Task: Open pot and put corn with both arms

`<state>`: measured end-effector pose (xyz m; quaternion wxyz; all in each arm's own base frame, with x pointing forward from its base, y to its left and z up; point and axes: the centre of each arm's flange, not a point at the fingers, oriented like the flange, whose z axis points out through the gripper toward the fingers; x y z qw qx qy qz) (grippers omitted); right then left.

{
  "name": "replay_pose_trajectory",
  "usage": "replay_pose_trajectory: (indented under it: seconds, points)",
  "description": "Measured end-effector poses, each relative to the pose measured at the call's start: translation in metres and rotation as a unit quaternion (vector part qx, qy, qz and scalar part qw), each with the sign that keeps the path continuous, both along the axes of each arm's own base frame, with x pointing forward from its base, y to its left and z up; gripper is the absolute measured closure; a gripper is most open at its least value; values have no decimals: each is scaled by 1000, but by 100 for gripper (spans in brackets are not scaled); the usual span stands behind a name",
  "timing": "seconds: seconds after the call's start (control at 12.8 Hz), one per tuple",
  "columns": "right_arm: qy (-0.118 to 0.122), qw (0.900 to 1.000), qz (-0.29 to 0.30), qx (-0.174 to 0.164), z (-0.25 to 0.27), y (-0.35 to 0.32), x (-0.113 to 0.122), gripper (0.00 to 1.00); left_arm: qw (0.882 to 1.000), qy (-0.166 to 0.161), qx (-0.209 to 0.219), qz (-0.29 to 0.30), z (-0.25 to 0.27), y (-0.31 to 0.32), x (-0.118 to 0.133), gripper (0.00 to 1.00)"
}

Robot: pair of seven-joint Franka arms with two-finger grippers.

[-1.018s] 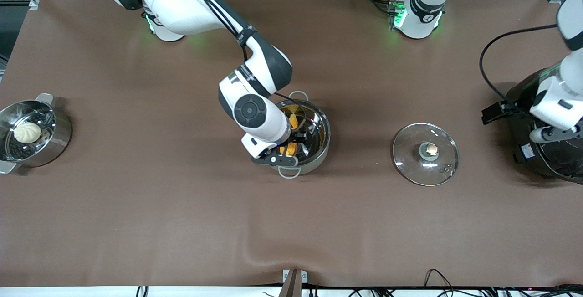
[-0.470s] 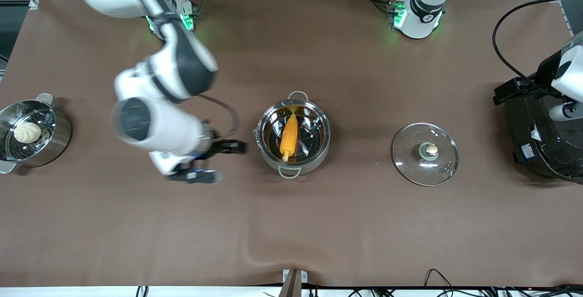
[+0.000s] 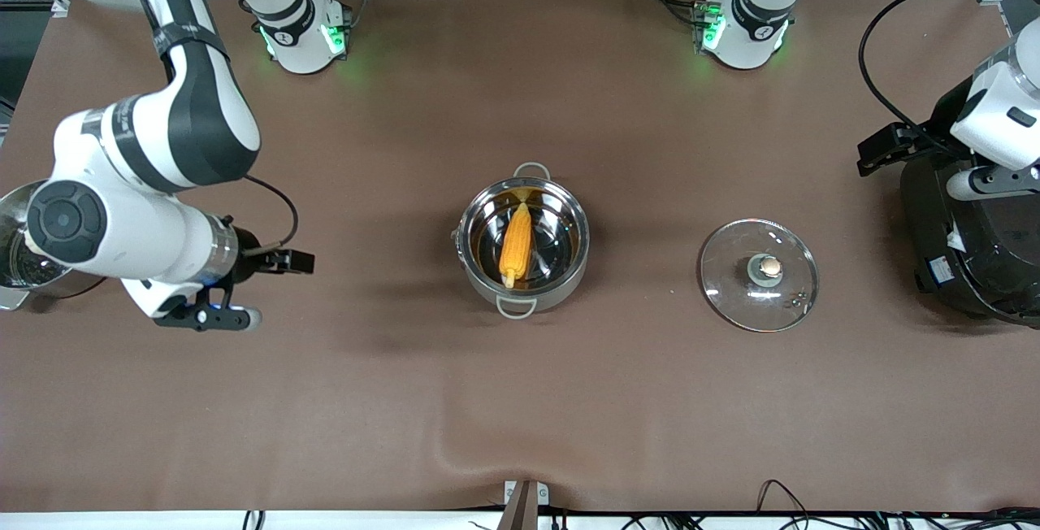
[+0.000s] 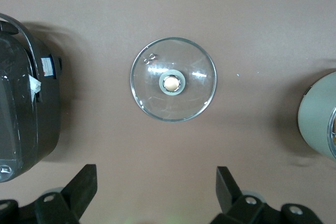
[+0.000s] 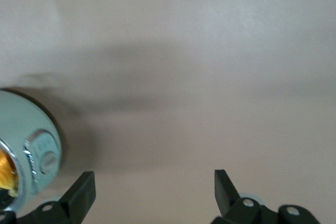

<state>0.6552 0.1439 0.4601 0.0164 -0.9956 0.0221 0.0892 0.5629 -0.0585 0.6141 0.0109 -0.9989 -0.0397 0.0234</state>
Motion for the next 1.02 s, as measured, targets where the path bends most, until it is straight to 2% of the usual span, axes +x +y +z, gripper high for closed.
replay_pose_trajectory:
  seconds: [0.23, 0.47, 0.7, 0.86, 1.02]
  points:
    - [-2, 1000, 19, 3, 16, -45, -17, 0, 1000, -1, 0, 8, 3, 9, -2, 0]
    - [-17, 999, 28, 9, 42, -82, -40, 0, 1000, -6, 0, 7, 12, 9, -7, 0]
    - [-48, 998, 40, 7, 82, -104, -68, 0, 1000, -5, 0, 7, 22, 8, -14, 0]
    - [-71, 996, 62, -6, 116, -120, -88, 0, 1000, -1, 1, 5, 23, 6, -16, 0]
    - [-65, 995, 70, -11, 136, -138, -106, 0, 1000, 4, 1, 4, 22, 5, -18, 0]
